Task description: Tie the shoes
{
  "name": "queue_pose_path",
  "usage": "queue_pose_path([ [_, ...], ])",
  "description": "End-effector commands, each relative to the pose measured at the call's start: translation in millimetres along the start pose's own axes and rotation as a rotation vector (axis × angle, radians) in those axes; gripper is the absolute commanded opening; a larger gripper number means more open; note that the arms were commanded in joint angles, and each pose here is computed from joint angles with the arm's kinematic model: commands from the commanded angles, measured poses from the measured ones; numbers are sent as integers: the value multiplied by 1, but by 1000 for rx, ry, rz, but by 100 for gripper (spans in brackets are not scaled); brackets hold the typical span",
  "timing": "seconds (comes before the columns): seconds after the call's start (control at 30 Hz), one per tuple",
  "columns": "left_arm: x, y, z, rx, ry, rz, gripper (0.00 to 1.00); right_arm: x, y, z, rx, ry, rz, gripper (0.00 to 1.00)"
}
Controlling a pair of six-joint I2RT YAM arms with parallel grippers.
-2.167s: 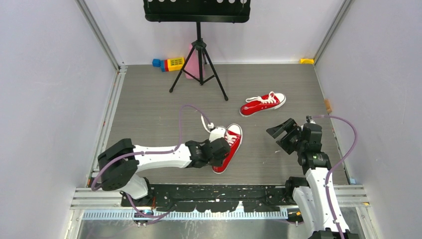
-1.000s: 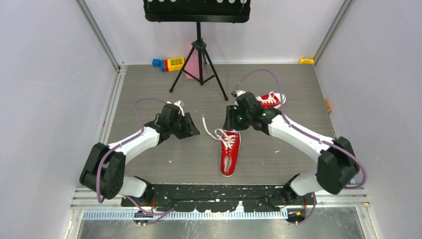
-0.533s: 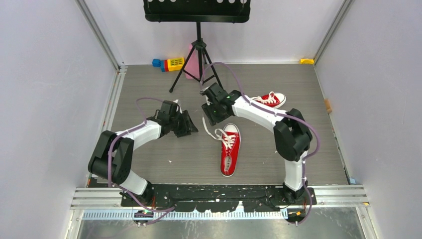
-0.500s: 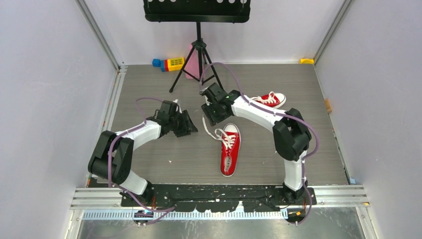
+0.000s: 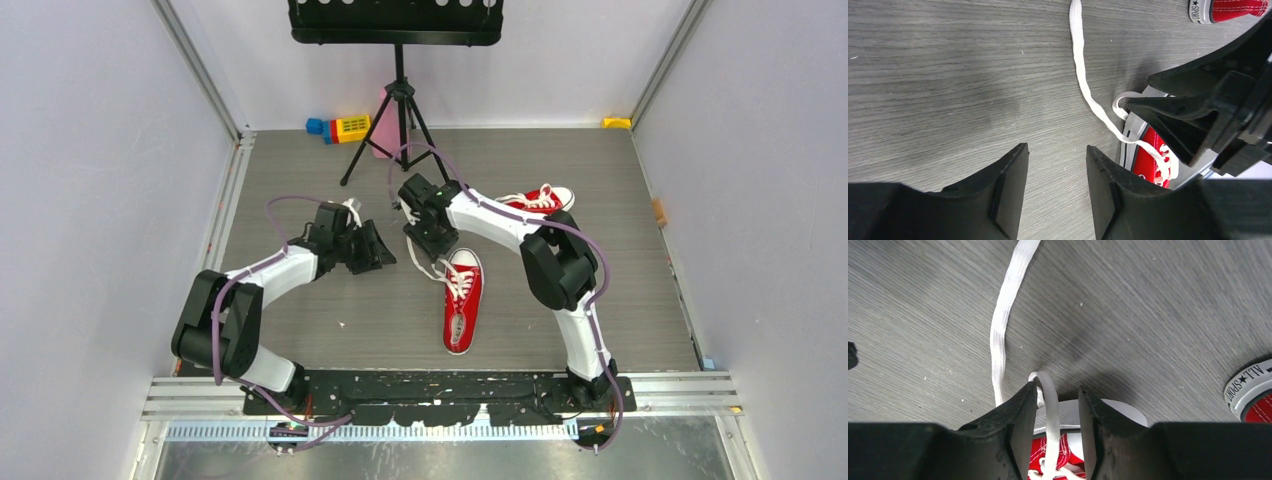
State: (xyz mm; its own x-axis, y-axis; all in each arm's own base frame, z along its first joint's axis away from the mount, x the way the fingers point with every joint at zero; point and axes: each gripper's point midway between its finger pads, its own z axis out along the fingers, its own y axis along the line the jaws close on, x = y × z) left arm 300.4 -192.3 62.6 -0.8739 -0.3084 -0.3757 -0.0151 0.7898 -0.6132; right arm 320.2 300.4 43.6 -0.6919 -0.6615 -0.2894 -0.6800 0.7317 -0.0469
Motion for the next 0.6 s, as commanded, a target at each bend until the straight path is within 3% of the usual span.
queue_pose_path([
  [0.0,-11,-15,-9,55,-26,47,48,-10,10,-6,-40,-15,-40,33],
  [0.1,-10,-12,-9,44,-15,47,47,-17,19,-10,-89,-40,-29,9],
  [0.17,-10,-11,-8,40,-5,47,47,-24,19,-17,-89,-76,-18,1],
  [0.33,-5,-8,1,9,57,49,47,-47,12,-52,-52,-257,51,0],
  [0.57,2,-29,20,-12,107,123,53,-42,-19,-98,94,-459,215,0],
])
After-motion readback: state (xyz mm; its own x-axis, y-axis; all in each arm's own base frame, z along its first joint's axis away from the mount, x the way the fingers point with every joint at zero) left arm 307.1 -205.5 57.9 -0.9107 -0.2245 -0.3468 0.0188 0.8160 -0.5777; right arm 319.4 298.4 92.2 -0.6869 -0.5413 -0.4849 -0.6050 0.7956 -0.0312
